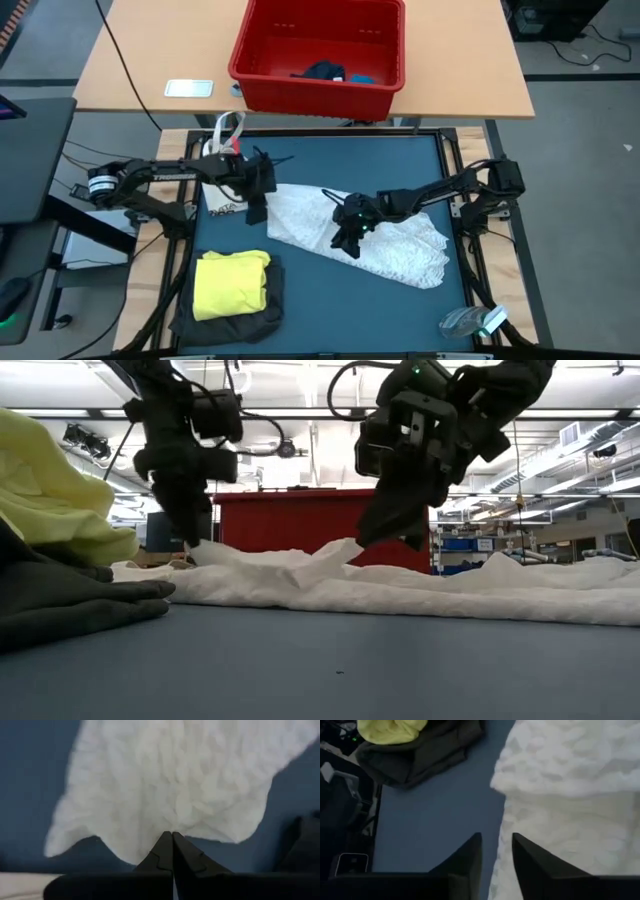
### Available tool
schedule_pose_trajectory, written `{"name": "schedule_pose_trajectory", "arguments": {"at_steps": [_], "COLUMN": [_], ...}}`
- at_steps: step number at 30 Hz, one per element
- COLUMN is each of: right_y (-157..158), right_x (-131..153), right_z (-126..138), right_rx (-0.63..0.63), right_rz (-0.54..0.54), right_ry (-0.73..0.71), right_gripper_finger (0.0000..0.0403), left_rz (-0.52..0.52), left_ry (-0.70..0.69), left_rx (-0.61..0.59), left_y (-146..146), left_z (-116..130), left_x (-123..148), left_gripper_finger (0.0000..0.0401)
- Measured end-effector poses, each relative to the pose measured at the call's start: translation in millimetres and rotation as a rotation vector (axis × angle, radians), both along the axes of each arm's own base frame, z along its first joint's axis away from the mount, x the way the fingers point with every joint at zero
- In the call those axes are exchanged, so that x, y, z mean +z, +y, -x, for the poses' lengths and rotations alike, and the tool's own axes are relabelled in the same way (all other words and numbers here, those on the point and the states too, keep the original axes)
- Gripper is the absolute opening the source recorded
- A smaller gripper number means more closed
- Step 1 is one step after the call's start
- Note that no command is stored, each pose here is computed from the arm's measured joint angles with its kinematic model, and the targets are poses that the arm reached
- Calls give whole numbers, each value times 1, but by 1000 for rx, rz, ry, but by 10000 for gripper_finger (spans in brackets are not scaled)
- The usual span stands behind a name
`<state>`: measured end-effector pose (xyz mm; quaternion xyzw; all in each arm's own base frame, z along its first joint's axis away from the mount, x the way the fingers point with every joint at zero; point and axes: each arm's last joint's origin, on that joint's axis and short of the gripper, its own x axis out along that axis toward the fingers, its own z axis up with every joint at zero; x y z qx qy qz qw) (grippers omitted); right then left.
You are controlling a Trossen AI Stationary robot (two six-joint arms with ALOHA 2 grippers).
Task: Fold laundry
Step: Fold the white blouse
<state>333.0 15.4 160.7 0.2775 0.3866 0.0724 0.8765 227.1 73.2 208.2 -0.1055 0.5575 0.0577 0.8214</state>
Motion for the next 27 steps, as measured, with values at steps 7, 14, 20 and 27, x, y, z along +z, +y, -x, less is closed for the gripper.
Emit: {"name": "schedule_pose_trajectory", "arguments": {"at_steps": [7,14,20,27], "right_y": [-15,-24,-26,-17], "right_x": [8,25,30,26], "right_z": [15,46,80,104], "right_rx": [-266,-520,-558,-473], "right_rz": [-1,64,134,175], "right_ry": [150,326,567,811], "right_gripper_finger": [138,133,132,130], "left_rz": [35,70,50,163], "left_ry": [-231,-318,-83,-137], "left_rx": [132,193,336,426], "left_y": [2,-12,-16,-21], "left_z": [-15,-34,-24,-30], "left_x": [40,37,6,8], "left_gripper_finger": [17,14,6,13]}}
